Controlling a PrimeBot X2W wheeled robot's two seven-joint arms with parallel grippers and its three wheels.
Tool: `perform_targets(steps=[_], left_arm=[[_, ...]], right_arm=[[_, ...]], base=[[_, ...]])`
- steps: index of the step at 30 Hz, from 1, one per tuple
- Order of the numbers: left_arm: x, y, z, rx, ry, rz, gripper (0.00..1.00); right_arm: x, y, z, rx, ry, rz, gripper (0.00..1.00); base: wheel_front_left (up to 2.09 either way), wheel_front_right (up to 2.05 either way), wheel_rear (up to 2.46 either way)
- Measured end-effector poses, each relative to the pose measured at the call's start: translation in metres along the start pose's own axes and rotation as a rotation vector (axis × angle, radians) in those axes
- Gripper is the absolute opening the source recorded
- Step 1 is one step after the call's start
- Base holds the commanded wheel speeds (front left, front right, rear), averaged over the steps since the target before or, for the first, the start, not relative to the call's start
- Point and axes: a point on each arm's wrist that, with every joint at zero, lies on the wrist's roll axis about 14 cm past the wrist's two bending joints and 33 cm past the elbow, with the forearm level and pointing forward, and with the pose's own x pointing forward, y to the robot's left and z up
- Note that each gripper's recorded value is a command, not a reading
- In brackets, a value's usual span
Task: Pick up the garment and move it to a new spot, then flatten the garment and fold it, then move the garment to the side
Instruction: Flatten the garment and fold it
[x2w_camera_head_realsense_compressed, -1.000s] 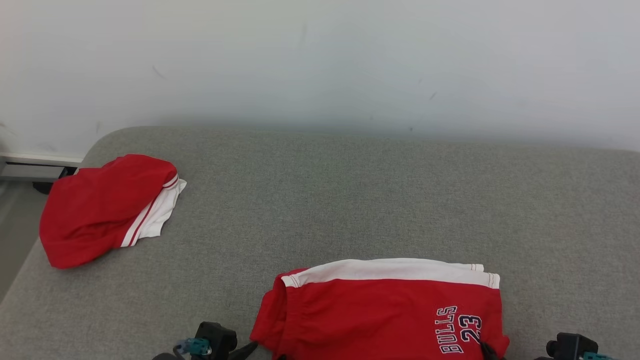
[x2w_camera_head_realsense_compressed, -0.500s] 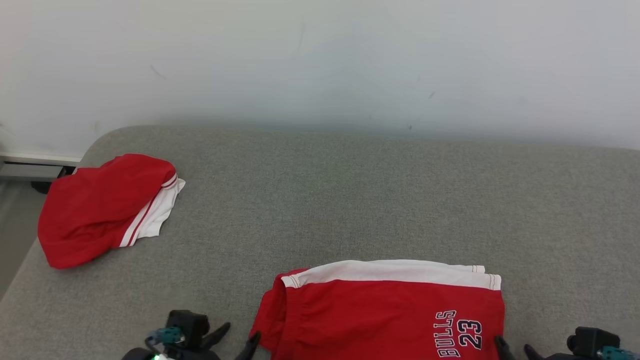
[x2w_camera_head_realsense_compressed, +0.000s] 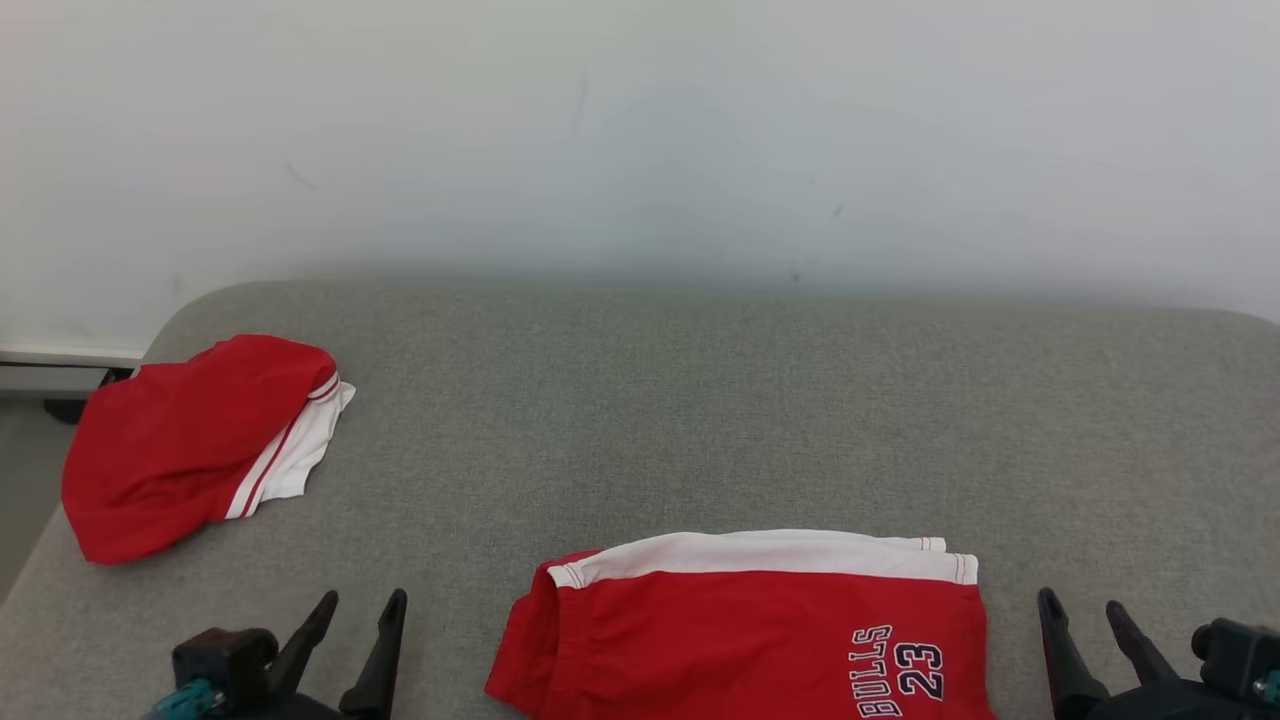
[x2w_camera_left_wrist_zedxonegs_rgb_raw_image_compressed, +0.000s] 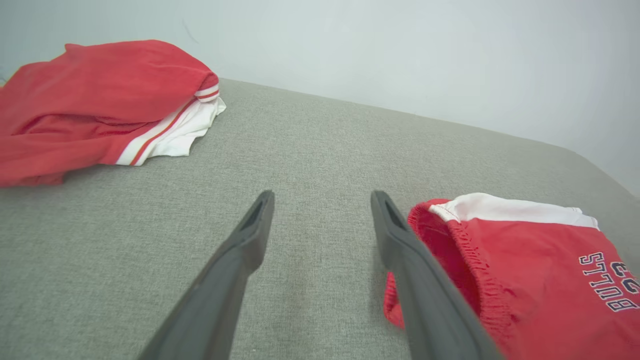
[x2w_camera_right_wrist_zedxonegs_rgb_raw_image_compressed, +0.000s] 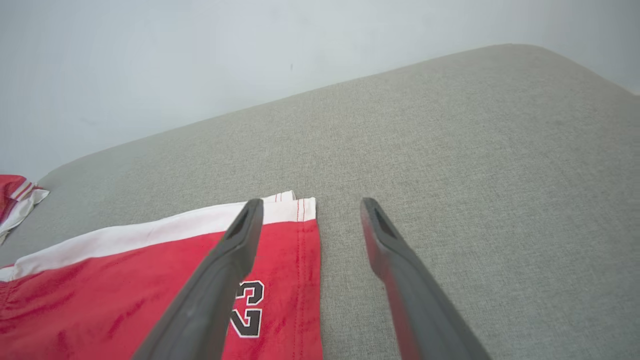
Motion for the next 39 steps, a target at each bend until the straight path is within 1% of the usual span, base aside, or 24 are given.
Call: perform_targets(steps=[8, 11, 13, 16, 19, 25, 29, 39], left_arm=[[-0.006, 0.006, 0.031, -0.069, -0.119, 0.037, 1.0], [-0.01, 0.001, 0.036, -0.111, -0.153, 0.045, 1.0], [-0.015, 0.003, 0.037, -0.125, -0.167, 0.059, 1.0], [-0.023, 0.003, 0.032, -0.097, -0.157, 0.053, 1.0], [-0.028, -0.005, 0.028, -0.072, -0.147, 0.023, 1.0], [-0.031, -0.015, 0.037, -0.021, -0.171, -0.025, 1.0], [-0.035, -0.016, 0.03, -0.02, -0.152, -0.024, 1.0], [-0.039, -0.012, 0.035, -0.013, -0.159, -0.008, 1.0]], right_arm=[[-0.008, 0.012, 0.023, 0.009, -0.142, 0.071, 1.0], [-0.011, 0.015, 0.031, 0.013, -0.189, 0.09, 1.0], [-0.013, 0.018, 0.035, 0.015, -0.211, 0.11, 1.0], [-0.016, 0.022, 0.038, 0.017, -0.235, 0.133, 1.0], [-0.018, 0.024, 0.039, 0.019, -0.248, 0.147, 1.0], [-0.02, 0.022, 0.041, 0.024, -0.27, 0.147, 1.0], [-0.019, 0.026, 0.042, 0.029, -0.279, 0.161, 1.0], [-0.015, 0.028, 0.037, 0.032, -0.271, 0.162, 1.0]], base=[[0.0, 0.0, 0.0], [0.0, 0.0, 0.0], [0.0, 0.0, 0.0], [0.0, 0.0, 0.0], [0.0, 0.0, 0.0], [0.0, 0.0, 0.0], [0.0, 0.0, 0.0], [0.0, 0.0, 0.0]])
